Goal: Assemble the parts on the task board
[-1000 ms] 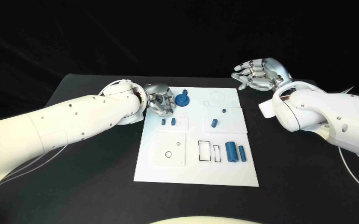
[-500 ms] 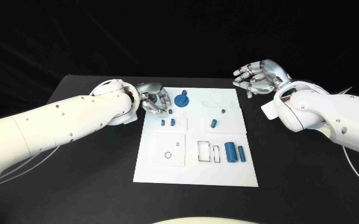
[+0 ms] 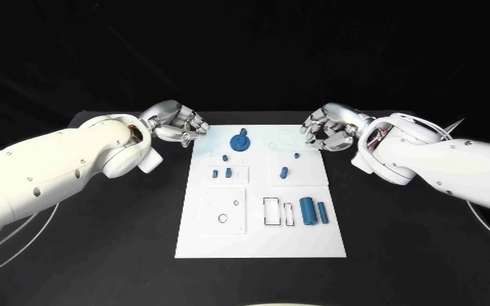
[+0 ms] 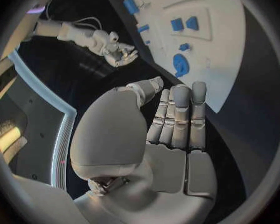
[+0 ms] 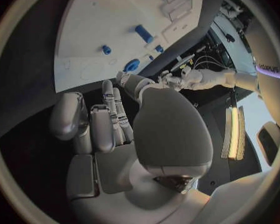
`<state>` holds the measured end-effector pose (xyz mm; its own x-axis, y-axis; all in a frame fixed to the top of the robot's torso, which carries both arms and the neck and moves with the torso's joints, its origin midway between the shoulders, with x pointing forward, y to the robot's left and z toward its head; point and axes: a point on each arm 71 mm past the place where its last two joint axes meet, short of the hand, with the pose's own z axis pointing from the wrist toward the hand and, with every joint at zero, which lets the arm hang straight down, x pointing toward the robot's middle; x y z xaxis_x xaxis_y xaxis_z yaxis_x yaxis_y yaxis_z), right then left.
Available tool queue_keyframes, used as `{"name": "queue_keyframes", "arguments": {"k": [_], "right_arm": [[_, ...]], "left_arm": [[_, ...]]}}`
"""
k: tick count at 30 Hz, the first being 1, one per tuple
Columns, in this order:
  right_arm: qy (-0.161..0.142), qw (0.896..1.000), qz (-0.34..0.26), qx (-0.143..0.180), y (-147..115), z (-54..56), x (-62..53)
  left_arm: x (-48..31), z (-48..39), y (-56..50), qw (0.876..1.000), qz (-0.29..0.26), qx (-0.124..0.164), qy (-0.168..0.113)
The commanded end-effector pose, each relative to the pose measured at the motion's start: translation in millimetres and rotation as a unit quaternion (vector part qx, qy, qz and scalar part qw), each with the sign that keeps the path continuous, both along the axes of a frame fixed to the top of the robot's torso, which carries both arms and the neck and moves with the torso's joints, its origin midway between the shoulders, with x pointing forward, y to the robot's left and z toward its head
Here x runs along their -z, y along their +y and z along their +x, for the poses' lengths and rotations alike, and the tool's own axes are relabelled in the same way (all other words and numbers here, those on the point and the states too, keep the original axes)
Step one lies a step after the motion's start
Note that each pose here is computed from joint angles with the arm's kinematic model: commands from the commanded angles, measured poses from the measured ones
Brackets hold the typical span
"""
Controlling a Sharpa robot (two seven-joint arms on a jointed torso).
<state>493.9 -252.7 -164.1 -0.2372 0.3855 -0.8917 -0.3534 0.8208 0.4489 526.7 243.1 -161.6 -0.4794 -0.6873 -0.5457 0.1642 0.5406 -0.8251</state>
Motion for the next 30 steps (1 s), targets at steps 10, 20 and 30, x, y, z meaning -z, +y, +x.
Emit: {"name": "queue_keyframes", "arguments": {"k": [10,20,30], "right_arm": [[-0.040,0.986,-0.158,-0.022,15.4,-7.4,21.0],[-0.045,0.984,-0.168,-0.025,27.8,-8.0,28.7],[-0.038,0.984,-0.173,-0.024,36.9,-5.4,38.8]], "left_arm": [[-17.3,-11.9,14.9,0.957,-0.275,-0.074,0.052],[-20.6,-19.2,12.2,0.953,-0.291,-0.068,0.052],[-21.6,-21.5,12.6,0.952,-0.294,-0.068,0.052]]}}
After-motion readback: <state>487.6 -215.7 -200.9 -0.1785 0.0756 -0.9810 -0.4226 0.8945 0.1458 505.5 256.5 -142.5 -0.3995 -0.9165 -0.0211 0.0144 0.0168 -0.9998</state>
